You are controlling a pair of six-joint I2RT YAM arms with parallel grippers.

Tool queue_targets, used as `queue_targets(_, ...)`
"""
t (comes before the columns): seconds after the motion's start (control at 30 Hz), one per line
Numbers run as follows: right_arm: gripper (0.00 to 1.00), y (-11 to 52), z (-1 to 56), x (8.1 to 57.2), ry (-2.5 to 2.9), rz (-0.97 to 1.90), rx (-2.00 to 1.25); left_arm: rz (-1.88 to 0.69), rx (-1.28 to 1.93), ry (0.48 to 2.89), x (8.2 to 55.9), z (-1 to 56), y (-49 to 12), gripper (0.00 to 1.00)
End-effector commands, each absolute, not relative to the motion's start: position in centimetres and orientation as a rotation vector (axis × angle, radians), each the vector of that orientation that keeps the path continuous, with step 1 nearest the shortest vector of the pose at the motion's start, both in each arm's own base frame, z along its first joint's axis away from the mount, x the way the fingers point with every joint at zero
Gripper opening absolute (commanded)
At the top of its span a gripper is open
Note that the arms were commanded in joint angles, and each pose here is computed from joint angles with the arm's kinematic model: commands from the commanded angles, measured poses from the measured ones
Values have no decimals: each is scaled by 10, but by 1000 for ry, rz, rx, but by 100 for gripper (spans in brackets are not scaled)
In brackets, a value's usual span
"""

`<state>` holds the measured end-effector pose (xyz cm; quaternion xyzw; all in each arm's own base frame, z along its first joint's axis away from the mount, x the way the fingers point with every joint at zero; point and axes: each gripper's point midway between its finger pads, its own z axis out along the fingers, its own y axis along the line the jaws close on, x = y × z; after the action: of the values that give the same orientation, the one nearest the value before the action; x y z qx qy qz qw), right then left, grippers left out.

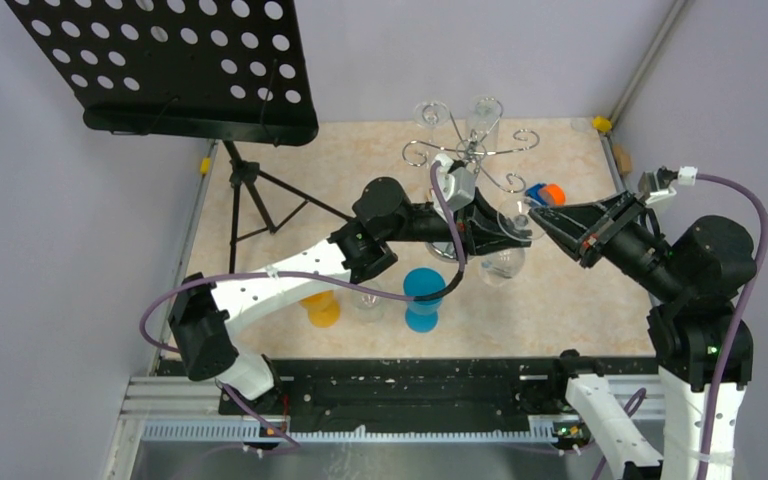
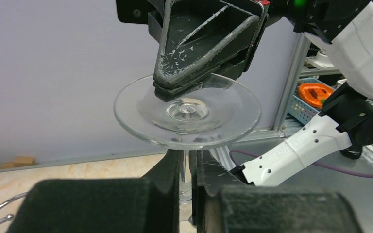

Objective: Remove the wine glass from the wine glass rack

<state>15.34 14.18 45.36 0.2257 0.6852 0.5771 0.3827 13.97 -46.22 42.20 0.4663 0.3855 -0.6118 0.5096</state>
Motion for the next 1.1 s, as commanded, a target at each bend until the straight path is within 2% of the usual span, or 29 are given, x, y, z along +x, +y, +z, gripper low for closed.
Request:
queue_targets(0.0,0,145,471,153,1686,1497,486,-1486,1125,847,130,441,-456,0)
queue_targets(0.03,0,145,471,154,1685,1493,480,-1485,1130,845,129,441,-456,0)
queue_targets(0.07,7,144,471,155,1681,1484,479,-1486,1131,842,129,443,-456,0)
queue_targets(0.13,44,141,471,156,1661,1453,467,-1482,1119,836,129,450,-454,0)
queue_targets(0.17,57,139,472,157,1645,1430,460,-1476,1109,833,130,455,-453,0)
queue_targets(0.23,73,133,471,158,1618,1379,463,-1456,1075,837,134,465,-450,0)
queue_targets(0.27,77,130,469,157,1608,1355,472,-1446,1055,837,135,471,-448,0)
queue_targets(0.37,81,120,468,158,1562,1301,504,-1406,970,851,145,491,-441,0)
queue_targets(0.57,81,102,462,155,1479,1228,595,-1351,623,971,180,558,-410,0)
queue_targets(0.67,82,106,470,149,1424,1269,524,-1333,485,961,189,583,-390,0)
queue_targets(0.93,84,125,485,144,1368,1407,369,-1531,197,820,182,639,-351,0)
queue_targets(1.07,84,135,517,128,1242,1510,215,-1628,150,758,173,658,-343,0)
